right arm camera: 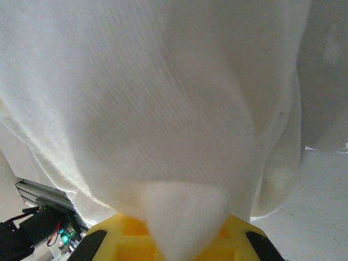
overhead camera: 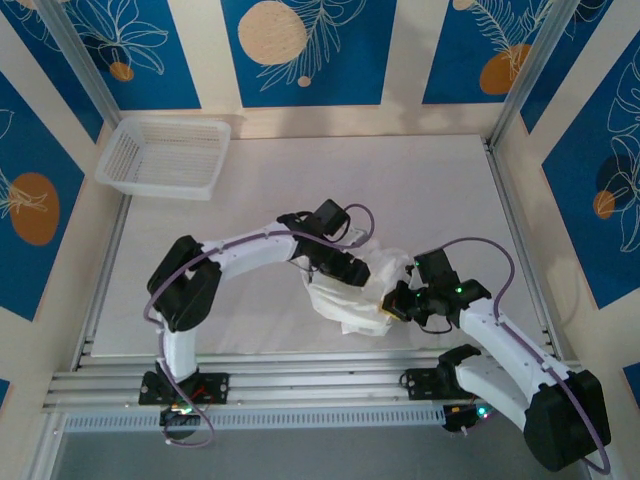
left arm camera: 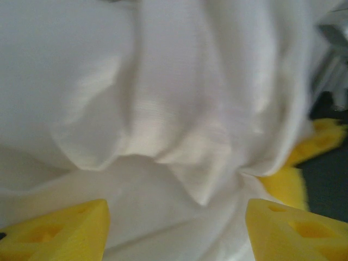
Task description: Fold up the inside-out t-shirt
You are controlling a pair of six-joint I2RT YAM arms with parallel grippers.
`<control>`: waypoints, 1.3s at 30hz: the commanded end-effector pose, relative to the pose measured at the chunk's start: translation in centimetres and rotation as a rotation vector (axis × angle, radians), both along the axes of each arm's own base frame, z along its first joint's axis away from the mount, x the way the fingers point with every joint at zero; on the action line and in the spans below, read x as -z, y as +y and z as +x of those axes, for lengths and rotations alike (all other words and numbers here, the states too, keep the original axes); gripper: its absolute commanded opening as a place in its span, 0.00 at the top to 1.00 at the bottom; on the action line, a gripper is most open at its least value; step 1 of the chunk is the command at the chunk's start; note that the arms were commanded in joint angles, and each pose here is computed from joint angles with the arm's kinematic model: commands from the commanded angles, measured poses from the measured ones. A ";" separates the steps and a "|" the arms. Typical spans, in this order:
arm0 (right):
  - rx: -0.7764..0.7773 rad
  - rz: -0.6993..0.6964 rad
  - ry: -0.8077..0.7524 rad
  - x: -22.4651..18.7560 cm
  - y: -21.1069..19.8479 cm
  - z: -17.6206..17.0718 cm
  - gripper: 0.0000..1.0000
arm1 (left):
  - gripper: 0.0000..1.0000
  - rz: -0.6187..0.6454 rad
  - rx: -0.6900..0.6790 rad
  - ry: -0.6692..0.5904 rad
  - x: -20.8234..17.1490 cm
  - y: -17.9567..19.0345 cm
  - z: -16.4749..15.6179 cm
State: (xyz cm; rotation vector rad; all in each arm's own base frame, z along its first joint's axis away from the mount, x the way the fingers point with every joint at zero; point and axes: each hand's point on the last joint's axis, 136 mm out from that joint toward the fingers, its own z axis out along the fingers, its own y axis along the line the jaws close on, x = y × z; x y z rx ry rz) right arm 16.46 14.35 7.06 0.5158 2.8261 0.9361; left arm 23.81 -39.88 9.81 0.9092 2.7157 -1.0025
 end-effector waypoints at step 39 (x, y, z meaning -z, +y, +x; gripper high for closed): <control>0.037 0.121 -0.380 -6.5 0.6 4.8 0.37 | 1.00 -0.271 -0.215 -0.361 -17.1 4.2 7.2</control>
